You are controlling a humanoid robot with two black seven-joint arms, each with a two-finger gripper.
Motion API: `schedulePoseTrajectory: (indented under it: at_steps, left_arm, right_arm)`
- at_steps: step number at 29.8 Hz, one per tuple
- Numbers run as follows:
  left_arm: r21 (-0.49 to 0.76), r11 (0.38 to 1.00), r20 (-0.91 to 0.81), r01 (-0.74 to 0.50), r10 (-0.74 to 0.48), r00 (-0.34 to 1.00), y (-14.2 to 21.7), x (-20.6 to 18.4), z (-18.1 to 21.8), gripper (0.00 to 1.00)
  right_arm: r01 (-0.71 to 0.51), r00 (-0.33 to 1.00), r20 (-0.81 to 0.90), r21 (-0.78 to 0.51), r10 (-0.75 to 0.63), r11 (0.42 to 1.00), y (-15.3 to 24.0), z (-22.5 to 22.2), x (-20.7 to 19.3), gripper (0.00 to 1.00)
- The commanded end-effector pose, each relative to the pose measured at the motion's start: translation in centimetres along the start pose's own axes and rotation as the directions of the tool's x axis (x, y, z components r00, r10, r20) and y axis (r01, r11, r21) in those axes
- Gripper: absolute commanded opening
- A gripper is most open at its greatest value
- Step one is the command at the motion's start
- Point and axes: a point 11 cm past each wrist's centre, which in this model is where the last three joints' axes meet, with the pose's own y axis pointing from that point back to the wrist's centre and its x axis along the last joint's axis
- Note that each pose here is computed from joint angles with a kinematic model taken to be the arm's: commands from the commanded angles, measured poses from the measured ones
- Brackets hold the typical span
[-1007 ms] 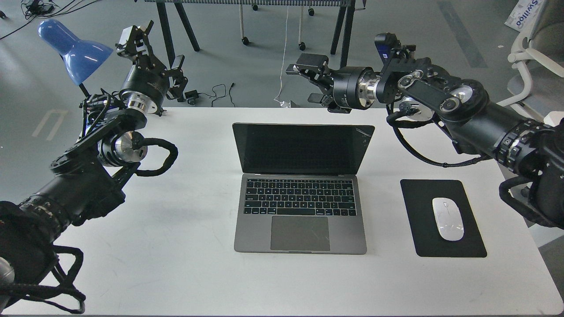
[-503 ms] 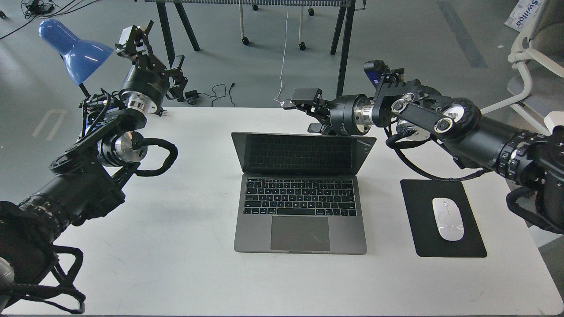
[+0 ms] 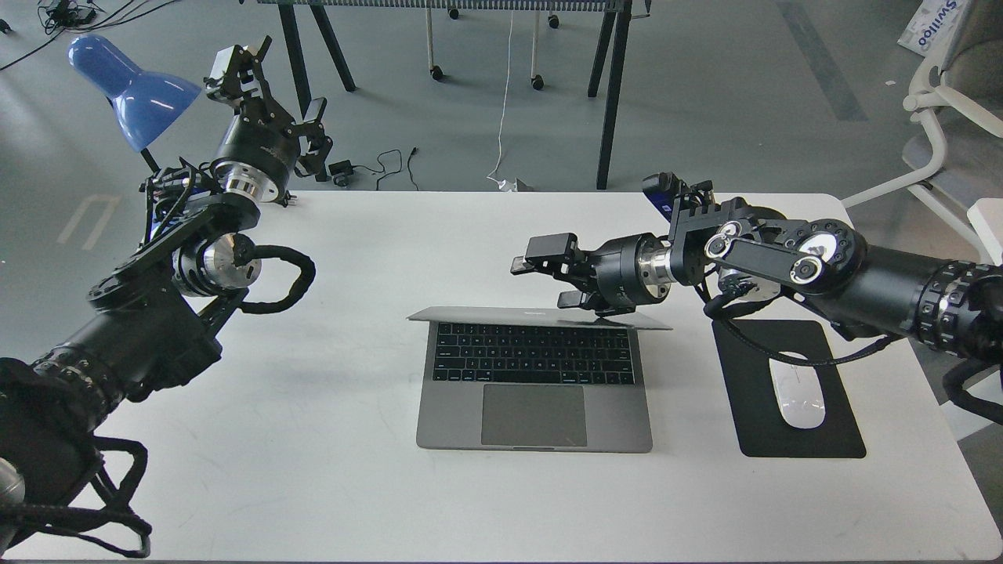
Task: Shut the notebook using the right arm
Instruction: 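Push the laptop screen down toward the keyboard with the right gripper, then lift the right gripper up and away from the closed laptop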
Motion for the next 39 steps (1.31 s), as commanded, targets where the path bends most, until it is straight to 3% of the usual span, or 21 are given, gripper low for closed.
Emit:
schedulePoseTrajectory:
  at_steps: [1, 14, 22, 27, 31, 35, 39]
  left_arm:
    - [0.000, 1.000, 0.000, 0.000, 0.000, 1.000, 0.0, 0.0, 0.0, 1.00]
    - [0.000, 1.000, 0.000, 0.000, 0.000, 1.000, 0.0, 0.0, 0.0, 1.00]
    - [0.000, 1.000, 0.000, 0.000, 0.000, 1.000, 0.0, 0.0, 0.0, 1.00]
    - [0.001, 1.000, -0.001, 0.000, 0.000, 1.000, 0.0, 0.0, -0.1, 1.00]
    - [0.001, 1.000, -0.001, 0.000, 0.000, 1.000, 0.0, 0.0, -0.1, 1.00]
    - [0.000, 1.000, -0.001, 0.001, -0.001, 1.000, 0.0, -0.1, 0.0, 1.00]
    - [0.001, 1.000, -0.001, 0.000, 0.000, 1.000, 0.0, 0.0, -0.1, 1.00]
  right_arm:
    - [0.039, 0.999, 0.020, -0.018, -0.039, 0.999, -0.4, 1.8, -1.7, 1.00]
    - [0.085, 0.995, 0.055, -0.091, -0.080, 0.992, -1.5, 7.1, -5.2, 1.00]
    - [0.061, 0.997, 0.052, -0.072, -0.058, 0.996, -1.6, 6.4, -4.7, 1.00]
    - [-0.060, 0.998, -0.008, 0.005, 0.060, 0.998, -0.1, 1.4, 0.6, 1.00]
    - [-0.240, 0.971, 0.023, 0.123, 0.239, 0.963, 2.8, -3.3, 6.6, 1.00]
    - [-0.427, 0.904, 0.141, 0.238, 0.404, 0.873, 7.0, -6.4, 11.9, 1.00]
    - [-0.590, 0.802, 0.340, 0.327, 0.491, 0.738, 11.3, -7.2, 15.7, 1.00]
